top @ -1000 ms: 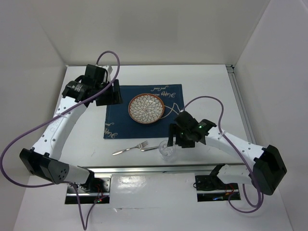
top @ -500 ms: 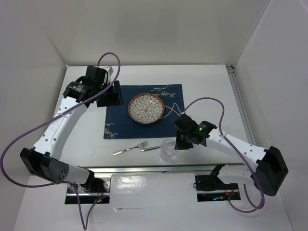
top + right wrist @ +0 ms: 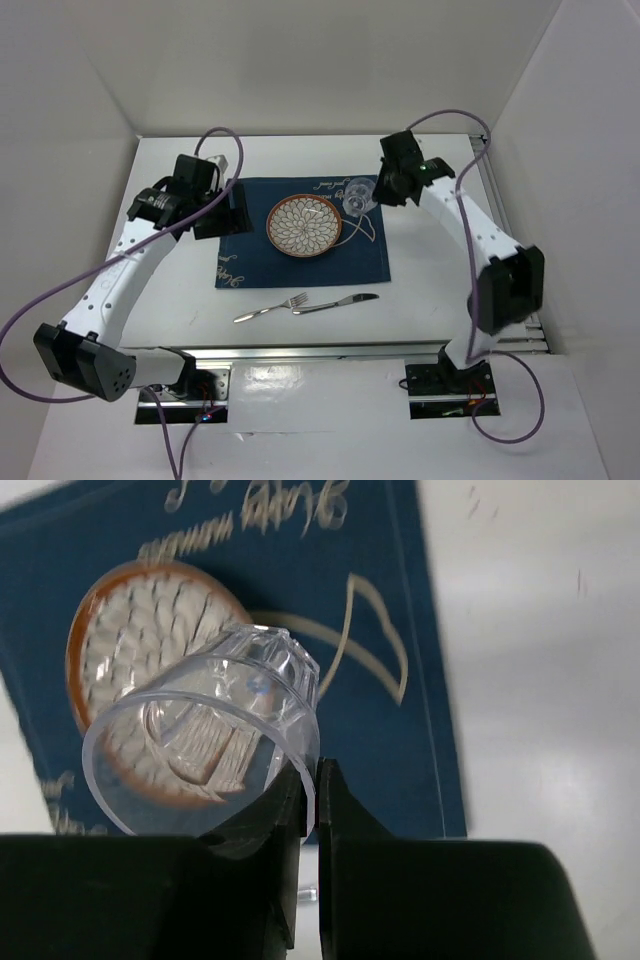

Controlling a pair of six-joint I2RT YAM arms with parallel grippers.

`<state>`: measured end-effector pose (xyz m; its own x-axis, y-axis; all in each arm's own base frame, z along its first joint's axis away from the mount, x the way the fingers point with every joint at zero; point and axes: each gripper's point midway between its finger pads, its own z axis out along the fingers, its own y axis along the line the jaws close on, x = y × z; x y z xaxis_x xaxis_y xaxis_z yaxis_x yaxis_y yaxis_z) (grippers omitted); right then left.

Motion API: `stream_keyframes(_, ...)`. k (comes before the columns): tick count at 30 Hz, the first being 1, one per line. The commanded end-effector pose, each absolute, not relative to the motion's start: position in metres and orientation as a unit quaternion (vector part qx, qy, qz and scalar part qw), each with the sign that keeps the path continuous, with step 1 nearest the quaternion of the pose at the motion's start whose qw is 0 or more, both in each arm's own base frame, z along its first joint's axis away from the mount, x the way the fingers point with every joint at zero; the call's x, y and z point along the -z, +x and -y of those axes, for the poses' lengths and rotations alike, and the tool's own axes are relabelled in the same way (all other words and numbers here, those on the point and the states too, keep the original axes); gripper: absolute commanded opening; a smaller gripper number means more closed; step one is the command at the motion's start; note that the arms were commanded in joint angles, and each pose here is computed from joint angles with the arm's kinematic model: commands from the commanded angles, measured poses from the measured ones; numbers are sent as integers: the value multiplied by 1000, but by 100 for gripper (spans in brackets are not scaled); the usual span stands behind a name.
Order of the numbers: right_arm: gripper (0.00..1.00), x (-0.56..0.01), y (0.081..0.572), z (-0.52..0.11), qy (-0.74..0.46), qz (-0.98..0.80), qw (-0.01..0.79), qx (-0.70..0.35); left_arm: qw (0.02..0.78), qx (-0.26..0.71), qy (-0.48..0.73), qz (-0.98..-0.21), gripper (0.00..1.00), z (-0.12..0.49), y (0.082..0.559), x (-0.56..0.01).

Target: Set the dinner table for one person

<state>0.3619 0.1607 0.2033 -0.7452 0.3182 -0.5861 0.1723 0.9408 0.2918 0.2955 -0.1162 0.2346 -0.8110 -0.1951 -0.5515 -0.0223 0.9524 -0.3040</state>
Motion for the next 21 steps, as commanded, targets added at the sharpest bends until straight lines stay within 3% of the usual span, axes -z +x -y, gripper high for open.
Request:
stream_keyframes(1,0,-199,428,-153,131,-919,355,-113,304,152,-66,-938,84,119,283,-232)
stream_keyframes(5,0,-200,488,-142,142,-912,368,-114,287,150,-53,-944,83,128,269,-216)
stream_keyframes(12,0,-151,538,-139,140,-923,345,-101,275,145,-50,-949,83,132,266,-204)
stream_keyframes(21,1,-114,552,-130,145,-933,317,-85,261,121,-33,-957,82,133,258,-194)
